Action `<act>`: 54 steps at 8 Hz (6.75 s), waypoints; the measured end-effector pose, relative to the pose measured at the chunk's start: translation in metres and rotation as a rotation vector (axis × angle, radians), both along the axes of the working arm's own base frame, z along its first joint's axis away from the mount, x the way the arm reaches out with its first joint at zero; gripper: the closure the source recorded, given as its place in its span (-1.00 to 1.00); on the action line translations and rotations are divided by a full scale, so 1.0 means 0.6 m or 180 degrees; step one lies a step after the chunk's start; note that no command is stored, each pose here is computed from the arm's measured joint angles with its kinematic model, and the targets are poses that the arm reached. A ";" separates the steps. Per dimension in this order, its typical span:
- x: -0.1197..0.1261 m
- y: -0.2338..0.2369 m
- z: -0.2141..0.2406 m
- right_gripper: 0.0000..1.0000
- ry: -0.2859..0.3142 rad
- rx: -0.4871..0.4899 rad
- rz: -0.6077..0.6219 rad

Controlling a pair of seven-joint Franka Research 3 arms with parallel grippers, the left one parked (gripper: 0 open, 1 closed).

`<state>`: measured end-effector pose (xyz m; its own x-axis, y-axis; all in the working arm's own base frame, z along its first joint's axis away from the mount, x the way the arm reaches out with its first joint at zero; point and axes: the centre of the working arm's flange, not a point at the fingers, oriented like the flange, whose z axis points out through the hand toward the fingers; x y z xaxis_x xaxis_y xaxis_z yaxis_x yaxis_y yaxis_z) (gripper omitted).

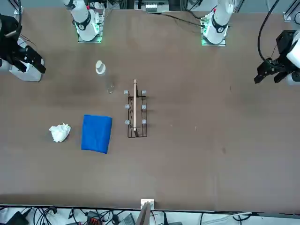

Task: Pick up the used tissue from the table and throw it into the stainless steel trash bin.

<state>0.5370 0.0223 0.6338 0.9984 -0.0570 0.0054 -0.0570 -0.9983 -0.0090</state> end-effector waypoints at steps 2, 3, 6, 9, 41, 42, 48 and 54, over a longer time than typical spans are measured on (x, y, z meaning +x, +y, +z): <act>0.032 0.000 -0.042 -1.00 0.0059 -0.0099 0.0001; 0.060 -0.002 -0.077 -1.00 0.0047 -0.0163 0.0044; 0.149 -0.018 -0.214 -1.00 0.0046 -0.0303 0.0574; 0.207 -0.066 -0.355 -1.00 0.0138 -0.0335 0.1351; -0.042 -0.568 -0.457 0.58 0.1649 0.0274 0.1459; -0.066 -0.594 -0.467 0.58 0.1681 0.0374 0.1468; -0.158 -0.652 -0.540 -0.05 0.1943 0.0713 0.1448; -0.080 -0.632 -0.426 -1.00 0.1772 0.0550 0.1933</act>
